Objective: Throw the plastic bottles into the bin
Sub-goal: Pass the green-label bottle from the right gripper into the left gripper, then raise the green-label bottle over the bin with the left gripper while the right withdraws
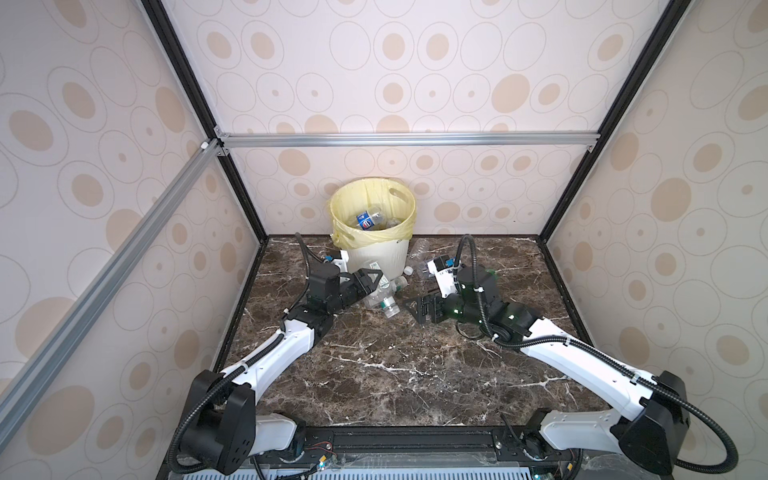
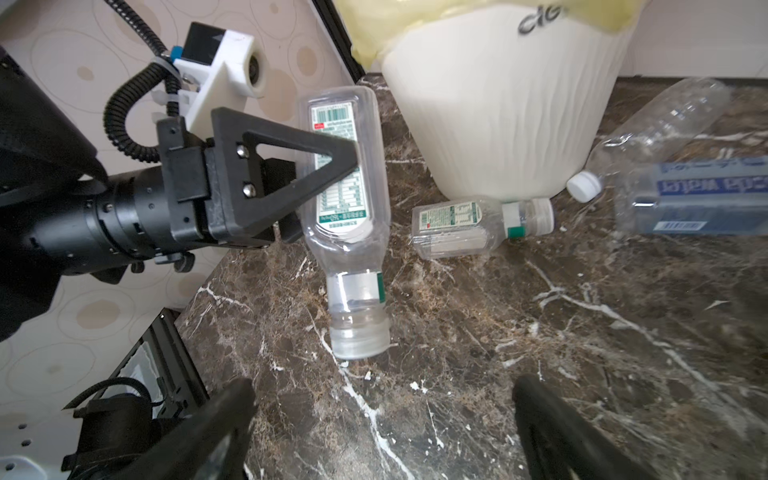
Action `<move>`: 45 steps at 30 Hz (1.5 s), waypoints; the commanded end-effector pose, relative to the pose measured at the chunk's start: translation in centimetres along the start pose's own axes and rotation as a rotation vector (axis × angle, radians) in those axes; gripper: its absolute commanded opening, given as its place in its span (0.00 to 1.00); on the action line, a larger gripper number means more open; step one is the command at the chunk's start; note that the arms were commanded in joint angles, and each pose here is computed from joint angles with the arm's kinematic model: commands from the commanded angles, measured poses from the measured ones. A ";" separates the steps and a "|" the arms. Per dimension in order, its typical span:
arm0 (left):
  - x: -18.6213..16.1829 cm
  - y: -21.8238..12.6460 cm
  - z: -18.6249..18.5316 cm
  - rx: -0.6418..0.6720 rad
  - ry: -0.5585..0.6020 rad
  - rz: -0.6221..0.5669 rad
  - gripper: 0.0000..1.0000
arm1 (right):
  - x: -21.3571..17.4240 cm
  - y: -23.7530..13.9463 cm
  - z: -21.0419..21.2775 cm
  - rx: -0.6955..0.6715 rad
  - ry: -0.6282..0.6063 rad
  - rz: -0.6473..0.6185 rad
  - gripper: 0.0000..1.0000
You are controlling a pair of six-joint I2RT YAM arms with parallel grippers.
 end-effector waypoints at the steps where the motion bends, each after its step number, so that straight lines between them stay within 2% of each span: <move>1: 2.0 -1.7 -3.5 -0.008 0.106 -0.062 0.56 | 1.6 -1.3 -0.1 -0.091 -0.031 -0.046 1.00; 14: 8.1 -3.2 -13.1 -0.003 0.362 -0.198 0.56 | 8.0 -2.7 0.8 -0.159 -0.158 -0.199 1.00; 20: 11.3 -5.6 -18.5 -0.049 0.474 -0.364 0.56 | 10.9 -1.7 1.3 -0.158 -0.232 -0.213 1.00; 24: 13.0 -6.3 -20.9 -0.061 0.519 -0.452 0.57 | 12.7 -1.4 0.7 -0.142 -0.226 -0.231 1.00; 29: 14.8 -5.2 -21.9 -0.054 0.542 -0.521 0.57 | 13.5 -1.1 -0.7 -0.165 -0.205 -0.230 1.00; 33: 16.9 -0.5 -19.2 -0.032 0.491 -0.476 0.58 | 13.5 -1.1 -1.9 -0.176 -0.175 -0.218 1.00; 34: 17.6 1.2 -18.1 -0.028 0.457 -0.445 0.60 | 13.4 -1.1 -2.1 -0.181 -0.169 -0.213 1.00; 37: 19.3 6.5 -15.3 -0.005 0.365 -0.304 0.77 | 13.2 -1.3 -2.4 -0.188 -0.160 -0.198 1.00; 40: 19.5 8.7 -14.9 -0.021 0.333 -0.185 0.96 | 12.8 -1.5 -2.5 -0.192 -0.157 -0.187 1.00; 42: 18.9 8.1 -15.2 -0.062 0.330 -0.171 0.99 | 12.5 -1.6 -2.6 -0.195 -0.154 -0.183 1.00; 45: 18.2 4.8 -16.6 -0.120 0.373 -0.229 0.99 | 12.1 -1.1 -2.9 -0.193 -0.141 -0.177 1.00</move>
Point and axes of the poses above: each gripper's point midway between its finger pads, its own y axis out along the fingers, its own z axis along the line the jaws close on, x = y × z, the point moved 9 cm from there along -y, back along the fingers, and after that the axes turned 9 degrees about -y, right-handed, at the moved point
